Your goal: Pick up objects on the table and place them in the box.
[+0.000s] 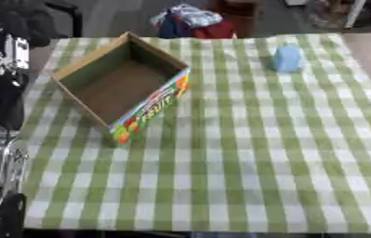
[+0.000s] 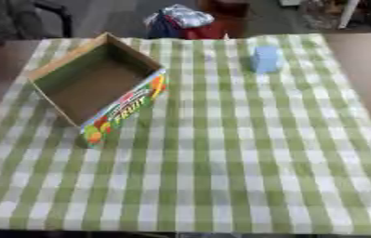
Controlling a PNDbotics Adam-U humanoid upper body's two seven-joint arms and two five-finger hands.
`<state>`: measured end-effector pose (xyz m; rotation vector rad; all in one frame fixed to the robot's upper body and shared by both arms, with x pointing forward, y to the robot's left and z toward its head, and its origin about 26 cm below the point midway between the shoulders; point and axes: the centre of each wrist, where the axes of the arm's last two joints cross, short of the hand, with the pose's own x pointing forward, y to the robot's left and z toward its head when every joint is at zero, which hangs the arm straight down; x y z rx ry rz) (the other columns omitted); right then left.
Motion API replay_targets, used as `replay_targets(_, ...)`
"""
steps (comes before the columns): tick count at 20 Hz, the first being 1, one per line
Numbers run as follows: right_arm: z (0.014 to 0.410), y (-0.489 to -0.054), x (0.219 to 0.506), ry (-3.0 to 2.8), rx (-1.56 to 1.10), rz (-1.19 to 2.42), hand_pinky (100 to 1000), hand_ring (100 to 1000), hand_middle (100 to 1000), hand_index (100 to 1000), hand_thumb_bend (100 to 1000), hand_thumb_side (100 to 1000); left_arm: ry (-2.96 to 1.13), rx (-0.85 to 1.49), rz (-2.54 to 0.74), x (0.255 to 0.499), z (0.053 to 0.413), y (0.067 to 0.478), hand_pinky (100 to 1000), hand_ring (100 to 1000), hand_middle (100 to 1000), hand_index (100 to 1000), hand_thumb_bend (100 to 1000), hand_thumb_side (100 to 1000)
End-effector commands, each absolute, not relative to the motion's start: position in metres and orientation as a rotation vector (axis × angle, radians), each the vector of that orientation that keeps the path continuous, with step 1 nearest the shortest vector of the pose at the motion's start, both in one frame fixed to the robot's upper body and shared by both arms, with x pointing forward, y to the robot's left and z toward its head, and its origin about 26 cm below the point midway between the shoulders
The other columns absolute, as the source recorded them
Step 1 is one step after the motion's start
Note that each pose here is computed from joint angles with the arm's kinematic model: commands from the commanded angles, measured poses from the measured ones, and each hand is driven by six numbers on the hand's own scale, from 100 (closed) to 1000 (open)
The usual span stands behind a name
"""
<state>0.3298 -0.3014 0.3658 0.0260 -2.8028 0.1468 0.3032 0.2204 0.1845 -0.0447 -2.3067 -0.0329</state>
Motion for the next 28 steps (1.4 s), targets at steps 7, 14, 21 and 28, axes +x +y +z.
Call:
replay_targets(7, 0.383, -0.366, 0.427, -2.4, -0.012, -0.057, 674, 803, 831, 951, 100, 405, -2.328, -0.086, -0.087, 0.301, 0.193, 0.216, 642, 711, 667, 838, 195, 360)
replay_targets(14, 0.315, -0.396, 0.474, -2.062, -0.245, -0.026, 658, 810, 831, 949, 100, 422, -2.328, -0.118, -0.106, 0.301, 0.194, 0.211, 642, 710, 667, 838, 194, 360)
replay_targets(21, 0.245, -0.417, 0.482, -1.82, -0.38, 0.048, 664, 833, 853, 957, 100, 423, -2.332, -0.13, -0.107, 0.301, 0.195, 0.209, 641, 710, 666, 838, 194, 361)
replay_targets(28, 0.227, -0.421, 0.479, -1.628, -0.557, 0.497, 724, 906, 924, 1000, 100, 369, -2.333, -0.129, -0.108, 0.301, 0.196, 0.209, 641, 710, 666, 838, 196, 360)
